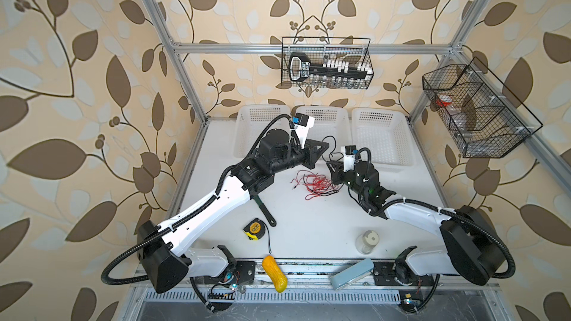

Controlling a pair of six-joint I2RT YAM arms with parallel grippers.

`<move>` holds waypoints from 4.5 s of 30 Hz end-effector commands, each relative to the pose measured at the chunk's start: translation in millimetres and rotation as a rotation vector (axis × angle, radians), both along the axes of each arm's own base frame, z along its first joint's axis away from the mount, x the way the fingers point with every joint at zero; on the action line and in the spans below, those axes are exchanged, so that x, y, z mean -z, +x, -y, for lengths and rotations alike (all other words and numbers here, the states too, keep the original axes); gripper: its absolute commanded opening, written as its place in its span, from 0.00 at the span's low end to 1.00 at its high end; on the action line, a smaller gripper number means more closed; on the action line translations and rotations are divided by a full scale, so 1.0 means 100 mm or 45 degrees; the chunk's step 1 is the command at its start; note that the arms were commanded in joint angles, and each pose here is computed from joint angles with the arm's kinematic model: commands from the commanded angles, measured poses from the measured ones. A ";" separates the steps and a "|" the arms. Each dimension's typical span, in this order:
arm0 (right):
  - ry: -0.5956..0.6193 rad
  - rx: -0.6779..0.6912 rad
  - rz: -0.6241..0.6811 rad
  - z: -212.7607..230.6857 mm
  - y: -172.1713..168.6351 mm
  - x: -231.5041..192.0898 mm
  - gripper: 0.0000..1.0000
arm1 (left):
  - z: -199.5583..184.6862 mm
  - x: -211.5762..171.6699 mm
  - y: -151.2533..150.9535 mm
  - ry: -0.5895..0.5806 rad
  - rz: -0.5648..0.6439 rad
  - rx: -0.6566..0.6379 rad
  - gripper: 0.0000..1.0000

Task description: Untangle the cables

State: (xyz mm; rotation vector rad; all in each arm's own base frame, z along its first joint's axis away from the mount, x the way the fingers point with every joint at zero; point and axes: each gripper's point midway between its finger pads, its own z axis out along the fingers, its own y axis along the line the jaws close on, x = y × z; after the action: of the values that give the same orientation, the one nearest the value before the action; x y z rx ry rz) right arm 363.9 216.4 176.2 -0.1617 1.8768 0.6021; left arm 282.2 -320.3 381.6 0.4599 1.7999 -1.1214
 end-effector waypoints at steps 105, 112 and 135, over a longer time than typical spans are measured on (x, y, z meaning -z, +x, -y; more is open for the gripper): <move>-0.185 0.262 -0.732 0.84 -0.51 1.06 0.46 | -0.33 1.48 0.61 0.353 -0.273 -0.329 0.99; -0.127 0.230 -0.786 0.72 -0.49 1.26 0.39 | -0.27 1.59 0.51 0.346 -0.304 -0.302 0.99; -0.341 0.107 -0.334 0.44 -0.52 0.21 0.00 | -0.27 1.66 0.42 0.353 -0.310 -0.267 0.99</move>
State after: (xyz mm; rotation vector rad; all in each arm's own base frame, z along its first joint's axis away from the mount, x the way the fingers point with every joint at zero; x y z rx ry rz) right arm 311.2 178.3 128.5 -0.1280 2.2715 0.4046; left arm 330.0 -285.8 192.7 0.2749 2.2386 -0.7385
